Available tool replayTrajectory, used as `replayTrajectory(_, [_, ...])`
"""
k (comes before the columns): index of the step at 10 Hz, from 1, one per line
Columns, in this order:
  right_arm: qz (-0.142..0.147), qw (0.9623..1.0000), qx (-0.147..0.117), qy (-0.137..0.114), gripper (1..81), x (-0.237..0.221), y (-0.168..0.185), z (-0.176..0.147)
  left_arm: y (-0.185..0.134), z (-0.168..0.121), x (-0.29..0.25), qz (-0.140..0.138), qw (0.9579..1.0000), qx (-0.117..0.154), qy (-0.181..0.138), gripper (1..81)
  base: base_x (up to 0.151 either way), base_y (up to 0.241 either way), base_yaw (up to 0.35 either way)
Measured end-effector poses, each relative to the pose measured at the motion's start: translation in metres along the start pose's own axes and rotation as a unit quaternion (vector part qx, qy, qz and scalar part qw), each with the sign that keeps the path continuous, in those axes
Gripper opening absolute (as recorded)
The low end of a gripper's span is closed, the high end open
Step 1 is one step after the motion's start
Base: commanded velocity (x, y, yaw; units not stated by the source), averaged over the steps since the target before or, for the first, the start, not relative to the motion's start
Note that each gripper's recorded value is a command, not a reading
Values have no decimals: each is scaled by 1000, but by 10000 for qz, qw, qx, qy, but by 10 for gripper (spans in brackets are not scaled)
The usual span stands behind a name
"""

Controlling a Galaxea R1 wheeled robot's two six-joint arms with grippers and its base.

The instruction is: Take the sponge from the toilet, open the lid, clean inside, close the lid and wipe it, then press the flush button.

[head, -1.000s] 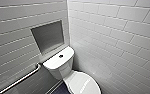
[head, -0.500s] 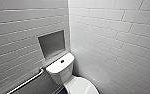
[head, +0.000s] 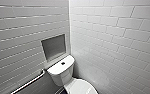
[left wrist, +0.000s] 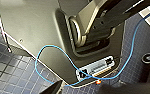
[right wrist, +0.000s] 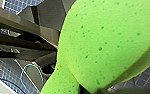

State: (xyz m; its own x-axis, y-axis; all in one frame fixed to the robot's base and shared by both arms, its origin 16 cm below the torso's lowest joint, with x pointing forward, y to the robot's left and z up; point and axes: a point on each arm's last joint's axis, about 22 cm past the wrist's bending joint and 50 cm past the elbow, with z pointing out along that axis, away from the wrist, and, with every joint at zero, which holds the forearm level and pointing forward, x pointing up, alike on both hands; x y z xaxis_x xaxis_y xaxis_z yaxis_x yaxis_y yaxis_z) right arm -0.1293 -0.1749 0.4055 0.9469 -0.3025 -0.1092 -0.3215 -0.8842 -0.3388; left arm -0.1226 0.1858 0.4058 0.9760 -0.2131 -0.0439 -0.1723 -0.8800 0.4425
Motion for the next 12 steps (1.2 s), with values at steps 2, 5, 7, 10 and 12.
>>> replayTrajectory(2, [54,9999,-12,-115,10,-22,-1,-7,8,-5,-20,-48,9999,-27,-104,811,0,0,0])
replayTrajectory(5, [128,9995,-61,-295,10,-56,4,-19,19,-11,-54,-136,9995,-55,-287,811,0,0,0])
replayTrajectory(7, [170,9990,-85,-395,10,-76,7,-24,25,-15,-74,-184,9990,-79,-393,811,0,0,0])
replayTrajectory(10, [277,9975,-168,-633,10,-100,10,-36,33,-22,-96,-295,9974,-120,-642,811,0,0,0])
replayTrajectory(12, [317,9966,-207,-731,10,-98,8,-40,31,-26,-95,-335,9964,-79,-775,811,0,0,0])
